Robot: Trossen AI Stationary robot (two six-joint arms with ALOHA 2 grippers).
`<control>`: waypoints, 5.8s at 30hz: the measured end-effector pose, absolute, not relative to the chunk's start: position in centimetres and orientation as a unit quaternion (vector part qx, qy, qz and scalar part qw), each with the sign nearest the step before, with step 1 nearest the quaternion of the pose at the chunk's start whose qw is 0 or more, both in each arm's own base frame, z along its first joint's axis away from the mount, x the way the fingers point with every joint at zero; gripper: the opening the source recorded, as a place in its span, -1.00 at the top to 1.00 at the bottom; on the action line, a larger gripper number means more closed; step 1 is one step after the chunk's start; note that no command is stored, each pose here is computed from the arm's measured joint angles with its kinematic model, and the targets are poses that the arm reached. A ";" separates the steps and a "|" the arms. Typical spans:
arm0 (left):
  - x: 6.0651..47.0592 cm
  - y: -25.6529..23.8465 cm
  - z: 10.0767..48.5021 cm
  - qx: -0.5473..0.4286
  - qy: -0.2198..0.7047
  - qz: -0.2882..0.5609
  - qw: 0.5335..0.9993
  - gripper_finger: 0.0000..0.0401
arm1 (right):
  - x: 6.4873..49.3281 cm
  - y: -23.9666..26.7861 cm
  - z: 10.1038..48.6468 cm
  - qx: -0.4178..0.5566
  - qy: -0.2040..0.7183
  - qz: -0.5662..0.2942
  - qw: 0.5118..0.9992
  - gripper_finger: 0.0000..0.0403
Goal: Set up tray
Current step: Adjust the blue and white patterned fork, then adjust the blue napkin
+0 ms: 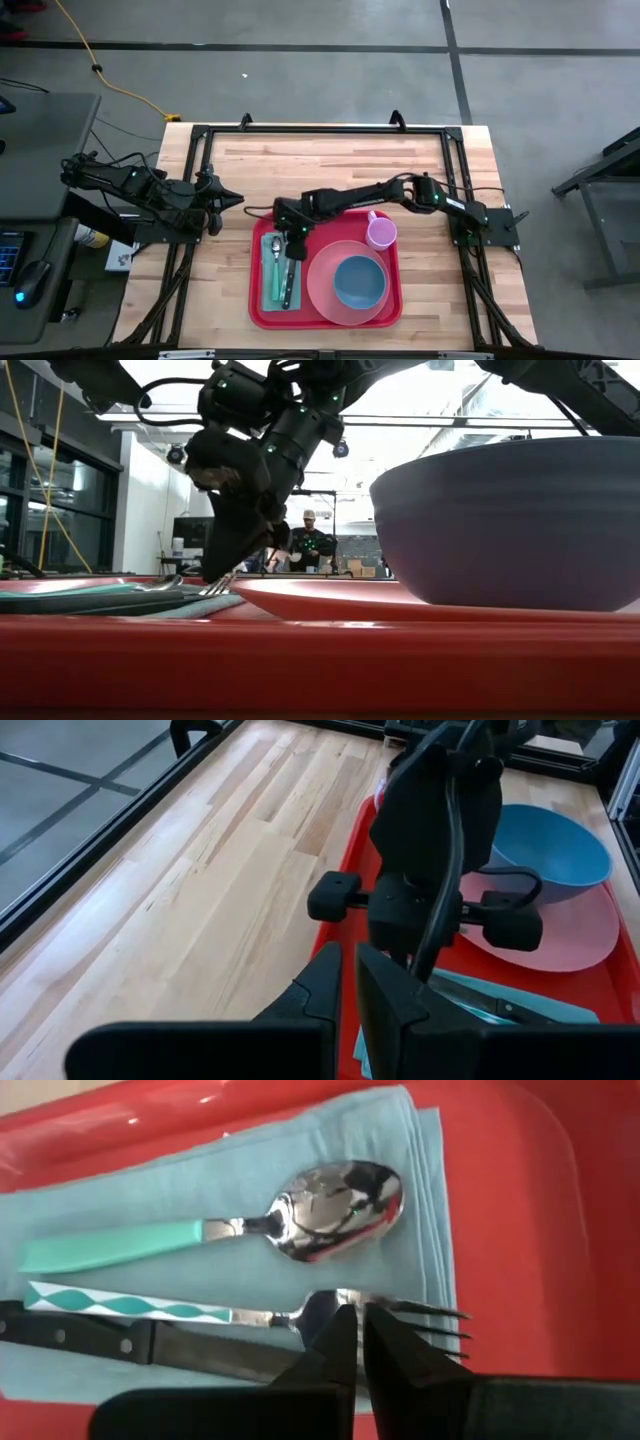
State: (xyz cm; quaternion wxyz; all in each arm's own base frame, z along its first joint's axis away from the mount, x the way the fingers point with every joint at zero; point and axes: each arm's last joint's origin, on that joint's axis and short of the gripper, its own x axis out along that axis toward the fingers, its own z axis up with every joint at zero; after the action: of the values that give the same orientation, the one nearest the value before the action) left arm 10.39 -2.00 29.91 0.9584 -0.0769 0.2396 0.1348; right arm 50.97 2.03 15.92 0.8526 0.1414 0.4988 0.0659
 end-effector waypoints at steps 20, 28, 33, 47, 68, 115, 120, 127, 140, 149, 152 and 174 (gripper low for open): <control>10.4 -2.0 29.9 -0.075 0.241 0.134 0.958 0.70 | 49.8 1.2 16.7 0.138 0.564 0.002 0.814 1.00; 10.4 -2.0 29.9 -0.075 0.241 0.134 0.958 0.70 | 50.0 0.0 16.8 0.130 0.555 -0.004 0.822 1.00; 10.4 -2.0 29.9 -0.075 0.241 0.134 0.958 0.70 | 50.3 0.2 16.9 0.133 0.542 0.009 0.830 1.00; 10.4 -2.0 29.9 -0.076 0.240 0.134 0.958 0.70 | 51.0 0.6 17.3 0.144 0.506 0.031 0.850 1.00; 10.4 -2.0 29.9 -0.074 0.244 0.133 0.958 0.70 | 50.1 0.1 16.8 0.151 0.550 -0.008 0.821 1.00; 10.3 -2.0 29.7 -0.071 0.249 0.136 0.956 0.70 | 51.5 1.3 16.8 0.174 0.478 0.058 0.859 1.00; 10.3 -2.0 29.7 -0.071 0.249 0.136 0.956 0.70 | 51.5 1.5 16.8 0.195 0.479 0.074 0.853 1.00; 10.3 -2.0 29.7 -0.071 0.249 0.136 0.956 0.70 | 50.9 3.3 16.6 0.203 0.507 0.116 0.830 1.00; 10.4 -2.0 29.9 -0.078 0.240 0.135 0.958 0.70 | 48.9 10.3 21.2 0.091 0.502 0.120 0.851 1.00; 10.4 -2.0 30.0 -0.109 0.232 0.139 0.957 0.70 | 48.0 15.0 23.3 0.064 0.489 0.142 0.858 1.00; 10.6 -2.1 29.9 -0.109 0.236 0.141 0.955 0.70 | 47.7 17.1 23.5 0.053 0.472 0.157 0.866 1.00; 11.8 -2.6 29.2 -0.129 0.272 0.129 0.945 0.70 | 48.9 19.5 19.1 0.145 0.481 0.103 0.859 1.00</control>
State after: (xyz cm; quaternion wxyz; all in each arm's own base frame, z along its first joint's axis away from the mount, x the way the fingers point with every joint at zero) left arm 11.81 -2.64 29.21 0.9450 -0.1294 0.2715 0.1286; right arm 48.88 19.50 19.08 0.8586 0.1450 0.4809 0.1030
